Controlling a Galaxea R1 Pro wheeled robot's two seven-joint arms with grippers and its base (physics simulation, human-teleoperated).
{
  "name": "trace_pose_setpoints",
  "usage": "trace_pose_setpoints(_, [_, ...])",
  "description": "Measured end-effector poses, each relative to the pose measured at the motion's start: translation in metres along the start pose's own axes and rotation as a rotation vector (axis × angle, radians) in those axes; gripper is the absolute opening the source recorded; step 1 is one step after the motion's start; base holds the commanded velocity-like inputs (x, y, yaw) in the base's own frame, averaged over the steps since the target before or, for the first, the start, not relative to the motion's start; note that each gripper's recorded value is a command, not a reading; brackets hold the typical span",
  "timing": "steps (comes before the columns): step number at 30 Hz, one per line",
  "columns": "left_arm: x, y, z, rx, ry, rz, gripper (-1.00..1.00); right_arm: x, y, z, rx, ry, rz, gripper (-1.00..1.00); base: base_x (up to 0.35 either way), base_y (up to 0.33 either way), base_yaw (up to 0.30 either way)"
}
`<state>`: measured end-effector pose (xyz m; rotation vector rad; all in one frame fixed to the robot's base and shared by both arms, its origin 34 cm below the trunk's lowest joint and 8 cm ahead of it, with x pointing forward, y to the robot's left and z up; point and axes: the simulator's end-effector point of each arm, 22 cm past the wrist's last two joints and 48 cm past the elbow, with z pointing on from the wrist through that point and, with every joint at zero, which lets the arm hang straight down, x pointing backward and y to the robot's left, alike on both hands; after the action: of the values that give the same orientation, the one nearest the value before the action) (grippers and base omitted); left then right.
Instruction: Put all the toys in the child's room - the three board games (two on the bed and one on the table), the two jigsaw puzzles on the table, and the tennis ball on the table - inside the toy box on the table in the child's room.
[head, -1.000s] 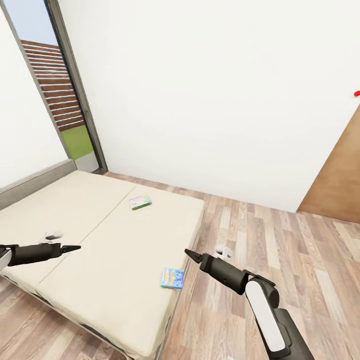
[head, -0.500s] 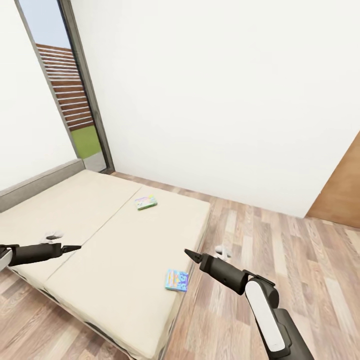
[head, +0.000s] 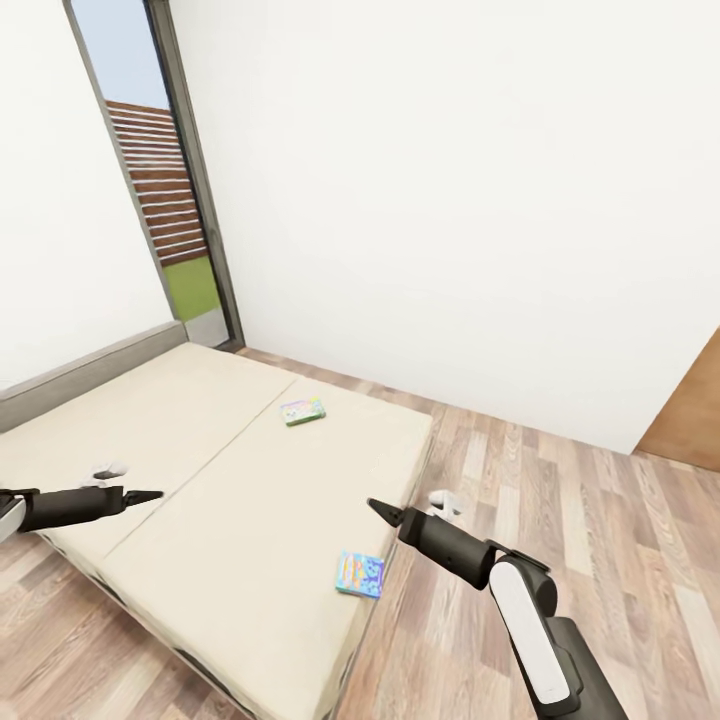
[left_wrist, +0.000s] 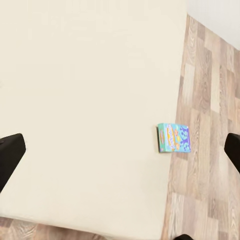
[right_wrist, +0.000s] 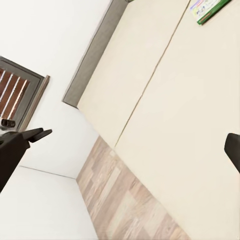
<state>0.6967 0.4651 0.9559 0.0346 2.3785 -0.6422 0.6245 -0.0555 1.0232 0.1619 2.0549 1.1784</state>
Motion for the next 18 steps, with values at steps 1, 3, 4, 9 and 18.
trace_pose_setpoints(1, [-0.001, 0.0, 0.0, 0.0, -0.001, 0.001, 1.0, 0.0, 0.001, 0.0, -0.001, 0.0, -0.001, 1.0, 0.002, -0.001, 0.132])
trace_pose_setpoints(3, [-0.002, -0.001, -0.002, 0.001, -0.004, 0.002, 1.0, -0.001, 0.002, -0.001, -0.003, -0.001, -0.004, 1.0, 0.001, -0.001, 0.132])
trace_pose_setpoints(4, [-0.002, -0.001, -0.002, 0.001, -0.005, 0.003, 1.0, -0.001, 0.003, -0.001, -0.004, -0.002, -0.005, 1.0, 0.0, 0.0, 0.132])
trace_pose_setpoints(9, [-0.005, -0.004, -0.004, 0.004, -0.01, 0.007, 1.0, -0.003, 0.006, -0.002, -0.007, -0.008, -0.011, 1.0, 0.0, 0.0, 0.132])
trace_pose_setpoints(18, [-0.01, -0.008, -0.008, 0.006, -0.021, 0.014, 1.0, -0.007, 0.012, -0.004, -0.013, -0.016, -0.02, 1.0, 0.0, 0.0, 0.132])
